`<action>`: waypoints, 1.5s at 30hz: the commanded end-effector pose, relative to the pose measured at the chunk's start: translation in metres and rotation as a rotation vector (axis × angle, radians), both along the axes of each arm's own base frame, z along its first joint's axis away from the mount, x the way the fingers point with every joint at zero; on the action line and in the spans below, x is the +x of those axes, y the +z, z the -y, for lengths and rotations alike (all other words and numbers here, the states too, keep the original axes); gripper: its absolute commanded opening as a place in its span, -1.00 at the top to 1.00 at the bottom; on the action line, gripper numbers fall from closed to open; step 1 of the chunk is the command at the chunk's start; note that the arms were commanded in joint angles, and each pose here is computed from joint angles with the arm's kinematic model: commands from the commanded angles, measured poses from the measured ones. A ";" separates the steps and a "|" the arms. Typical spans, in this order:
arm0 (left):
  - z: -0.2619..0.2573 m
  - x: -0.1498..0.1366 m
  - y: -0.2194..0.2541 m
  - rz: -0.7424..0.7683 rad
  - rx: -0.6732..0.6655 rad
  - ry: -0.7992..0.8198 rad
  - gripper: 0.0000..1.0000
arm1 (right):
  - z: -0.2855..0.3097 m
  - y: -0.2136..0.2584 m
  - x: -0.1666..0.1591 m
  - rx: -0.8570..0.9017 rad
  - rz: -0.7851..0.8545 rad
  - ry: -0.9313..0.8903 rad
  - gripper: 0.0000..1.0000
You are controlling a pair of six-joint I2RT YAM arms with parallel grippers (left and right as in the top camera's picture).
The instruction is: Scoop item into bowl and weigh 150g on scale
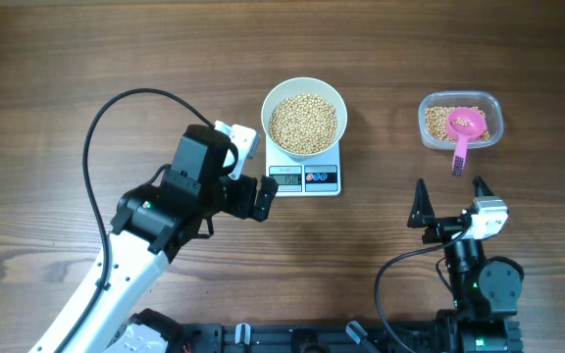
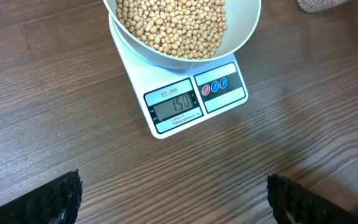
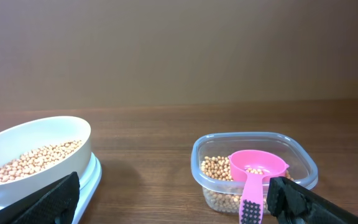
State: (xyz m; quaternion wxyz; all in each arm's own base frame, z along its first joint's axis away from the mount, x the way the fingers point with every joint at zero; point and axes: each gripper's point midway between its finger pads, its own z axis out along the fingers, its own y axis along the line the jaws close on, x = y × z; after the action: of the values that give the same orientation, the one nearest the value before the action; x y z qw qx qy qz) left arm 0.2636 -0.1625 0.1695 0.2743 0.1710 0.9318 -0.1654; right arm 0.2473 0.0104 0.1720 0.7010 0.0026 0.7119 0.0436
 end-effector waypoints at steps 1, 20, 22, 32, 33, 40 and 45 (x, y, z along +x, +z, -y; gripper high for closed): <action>0.003 0.000 0.001 0.007 0.001 -0.023 -1.00 | 0.001 0.003 -0.001 -0.010 0.015 -0.005 -1.00; 0.002 -0.002 0.000 -0.002 0.006 -0.023 -1.00 | 0.001 0.003 -0.001 -0.011 0.015 -0.005 -0.99; -0.002 -0.008 -0.005 -0.035 0.022 -0.023 -1.00 | 0.001 0.003 -0.001 -0.010 0.015 -0.005 -0.99; -0.007 -0.011 0.006 0.016 0.013 -0.012 -1.00 | 0.001 0.003 -0.001 -0.011 0.015 -0.005 -0.99; -0.009 -0.007 0.010 0.052 0.015 0.003 -1.00 | 0.001 0.003 -0.001 -0.010 0.015 -0.005 -1.00; -0.030 0.024 0.025 0.273 -0.032 0.121 -1.00 | 0.001 0.003 -0.001 -0.010 0.015 -0.005 -0.99; -0.058 0.037 0.027 0.371 -0.061 0.219 -1.00 | 0.001 0.003 -0.001 -0.010 0.015 -0.005 -0.99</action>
State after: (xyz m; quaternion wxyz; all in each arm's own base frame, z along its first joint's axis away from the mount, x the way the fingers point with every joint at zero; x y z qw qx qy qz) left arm 0.2972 -0.1259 0.1972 0.4353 0.1098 0.8813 -0.1476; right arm 0.2473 0.0104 0.1720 0.7010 0.0026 0.7119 0.0436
